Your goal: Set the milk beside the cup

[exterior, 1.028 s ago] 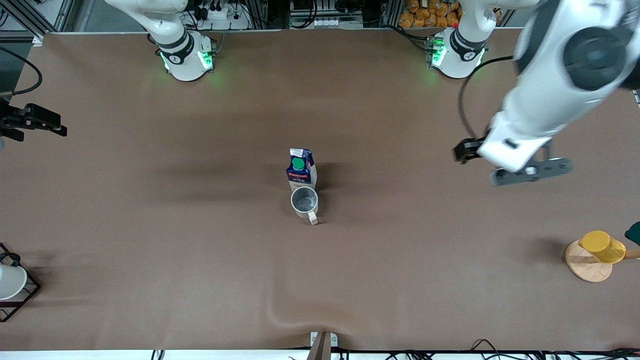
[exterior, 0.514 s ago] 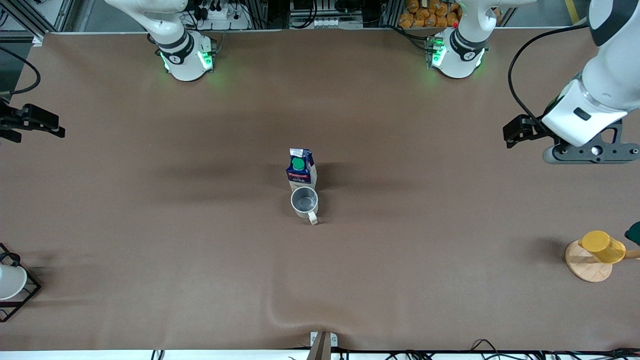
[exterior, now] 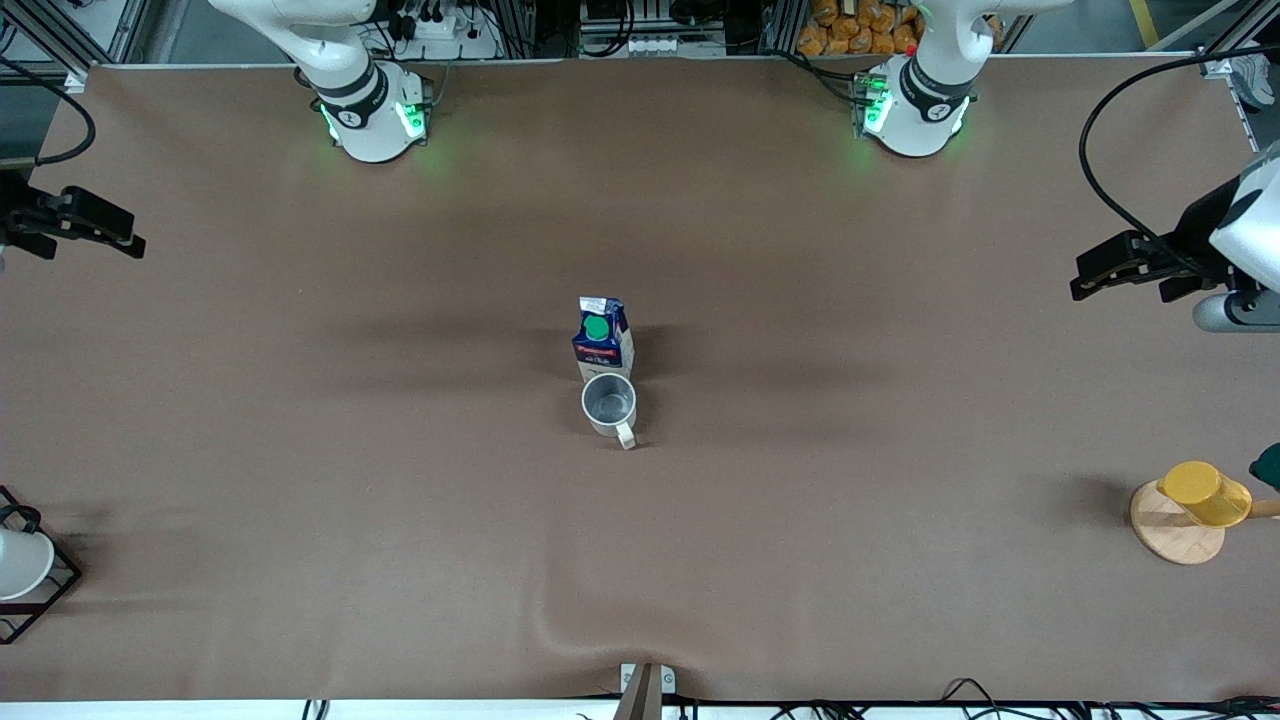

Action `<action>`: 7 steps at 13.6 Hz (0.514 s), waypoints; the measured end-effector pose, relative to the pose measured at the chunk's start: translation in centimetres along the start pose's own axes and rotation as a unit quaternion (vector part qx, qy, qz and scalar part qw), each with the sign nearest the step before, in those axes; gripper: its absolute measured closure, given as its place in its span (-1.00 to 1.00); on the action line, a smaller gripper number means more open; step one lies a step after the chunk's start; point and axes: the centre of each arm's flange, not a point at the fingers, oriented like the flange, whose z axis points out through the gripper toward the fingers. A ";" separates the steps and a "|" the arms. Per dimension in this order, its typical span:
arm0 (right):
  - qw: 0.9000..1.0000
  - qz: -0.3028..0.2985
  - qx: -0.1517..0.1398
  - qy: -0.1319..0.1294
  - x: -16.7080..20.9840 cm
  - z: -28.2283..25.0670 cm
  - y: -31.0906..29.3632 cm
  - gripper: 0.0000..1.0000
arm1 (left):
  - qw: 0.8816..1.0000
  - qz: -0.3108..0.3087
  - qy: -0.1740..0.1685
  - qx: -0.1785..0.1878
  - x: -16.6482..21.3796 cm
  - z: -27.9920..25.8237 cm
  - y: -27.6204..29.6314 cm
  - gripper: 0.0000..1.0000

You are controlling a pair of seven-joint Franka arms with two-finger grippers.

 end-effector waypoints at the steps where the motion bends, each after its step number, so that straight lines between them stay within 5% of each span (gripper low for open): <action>1: 1.000 0.002 0.000 0.000 0.0 0.0 0.2 -1.00 | 1.000 0.001 -0.003 0.006 0.1 0.5 -0.1 -1.00; 7: 1.000 0.006 0.001 -0.004 -0.1 0.1 0.7 -1.00 | 0.999 0.025 0.004 0.020 0.0 1.8 0.5 -1.00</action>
